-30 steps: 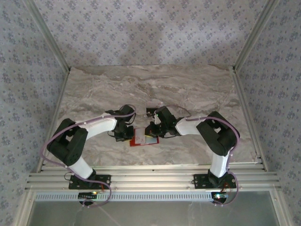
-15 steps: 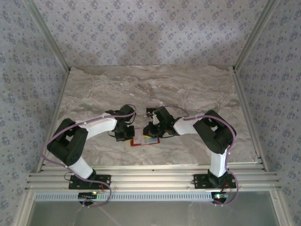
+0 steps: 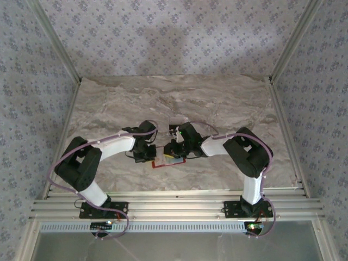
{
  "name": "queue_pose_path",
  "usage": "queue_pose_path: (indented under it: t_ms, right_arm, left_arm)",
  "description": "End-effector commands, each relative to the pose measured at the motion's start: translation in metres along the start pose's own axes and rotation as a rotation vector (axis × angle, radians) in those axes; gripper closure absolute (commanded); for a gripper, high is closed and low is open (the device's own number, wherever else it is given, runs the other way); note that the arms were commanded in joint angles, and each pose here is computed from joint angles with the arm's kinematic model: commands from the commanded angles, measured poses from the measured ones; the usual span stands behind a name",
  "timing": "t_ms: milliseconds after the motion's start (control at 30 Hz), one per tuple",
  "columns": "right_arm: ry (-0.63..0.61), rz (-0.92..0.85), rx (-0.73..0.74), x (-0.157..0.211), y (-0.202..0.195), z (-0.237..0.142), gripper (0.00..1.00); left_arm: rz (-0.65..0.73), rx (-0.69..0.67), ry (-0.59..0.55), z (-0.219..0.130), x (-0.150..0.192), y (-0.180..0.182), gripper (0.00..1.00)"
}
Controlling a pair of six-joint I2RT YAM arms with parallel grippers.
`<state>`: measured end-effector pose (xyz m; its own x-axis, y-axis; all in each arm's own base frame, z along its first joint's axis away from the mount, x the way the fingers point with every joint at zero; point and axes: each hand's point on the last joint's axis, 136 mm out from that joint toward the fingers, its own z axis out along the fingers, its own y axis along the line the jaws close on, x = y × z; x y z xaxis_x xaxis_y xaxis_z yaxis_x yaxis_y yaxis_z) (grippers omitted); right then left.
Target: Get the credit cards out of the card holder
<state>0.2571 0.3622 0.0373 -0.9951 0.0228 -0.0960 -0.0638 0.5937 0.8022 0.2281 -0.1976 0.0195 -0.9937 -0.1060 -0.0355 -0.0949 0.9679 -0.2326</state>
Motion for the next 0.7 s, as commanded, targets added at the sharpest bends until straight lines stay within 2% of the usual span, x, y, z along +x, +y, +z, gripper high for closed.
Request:
queue_pose_path:
  t_ms: [0, 367, 567, 667]
  right_arm:
    - [0.01, -0.007, -0.037, 0.006, 0.008, -0.002, 0.8]
    - [0.014, 0.001, -0.03, 0.007, 0.002, -0.005, 0.69]
    - [0.024, 0.006, -0.029, 0.009, 0.002, -0.003, 0.69]
    - [0.023, 0.006, -0.03, 0.009, 0.002, -0.003, 0.69]
  left_arm:
    - [0.018, 0.026, 0.005, -0.002, 0.002, -0.006, 0.93]
    - [0.011, 0.069, -0.106, -0.039, -0.018, -0.017, 0.92]
    - [-0.003, 0.159, -0.067, -0.026, -0.019, -0.034, 0.92]
    - [-0.023, 0.159, -0.044, -0.016, -0.017, -0.032, 0.93]
